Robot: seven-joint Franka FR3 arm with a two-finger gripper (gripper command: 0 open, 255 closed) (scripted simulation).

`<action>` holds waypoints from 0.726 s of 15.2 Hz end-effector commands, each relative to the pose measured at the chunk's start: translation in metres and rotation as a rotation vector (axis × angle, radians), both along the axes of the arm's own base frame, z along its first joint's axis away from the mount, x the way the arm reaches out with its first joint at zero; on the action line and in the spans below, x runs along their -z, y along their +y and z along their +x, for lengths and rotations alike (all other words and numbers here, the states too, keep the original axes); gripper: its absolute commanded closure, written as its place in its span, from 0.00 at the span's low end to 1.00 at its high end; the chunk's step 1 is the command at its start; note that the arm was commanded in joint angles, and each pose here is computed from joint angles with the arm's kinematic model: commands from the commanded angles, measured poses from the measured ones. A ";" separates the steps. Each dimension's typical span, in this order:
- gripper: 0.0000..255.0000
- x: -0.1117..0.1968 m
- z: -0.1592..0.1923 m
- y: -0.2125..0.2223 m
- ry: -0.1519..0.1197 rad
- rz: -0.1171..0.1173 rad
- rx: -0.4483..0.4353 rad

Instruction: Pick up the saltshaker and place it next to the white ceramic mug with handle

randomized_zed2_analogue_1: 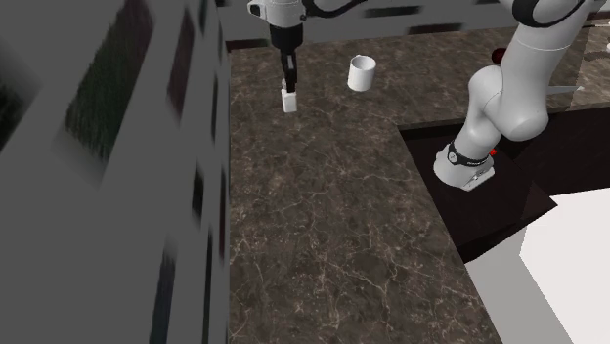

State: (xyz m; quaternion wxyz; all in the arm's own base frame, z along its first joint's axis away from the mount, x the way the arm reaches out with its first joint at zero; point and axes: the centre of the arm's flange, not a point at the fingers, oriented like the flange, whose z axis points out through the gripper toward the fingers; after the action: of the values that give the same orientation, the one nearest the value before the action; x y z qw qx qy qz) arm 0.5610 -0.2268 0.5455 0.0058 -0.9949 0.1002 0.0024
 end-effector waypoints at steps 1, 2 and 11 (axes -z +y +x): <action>1.00 0.003 -0.020 -0.018 0.000 0.001 -0.002; 1.00 0.003 -0.029 -0.027 0.000 0.001 -0.002; 1.00 0.003 -0.110 -0.114 0.000 0.001 -0.002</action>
State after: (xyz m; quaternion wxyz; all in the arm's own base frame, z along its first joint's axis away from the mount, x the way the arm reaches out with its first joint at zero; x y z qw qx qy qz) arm 0.4603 -0.3341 0.5408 0.0059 -0.9950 0.1000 0.0026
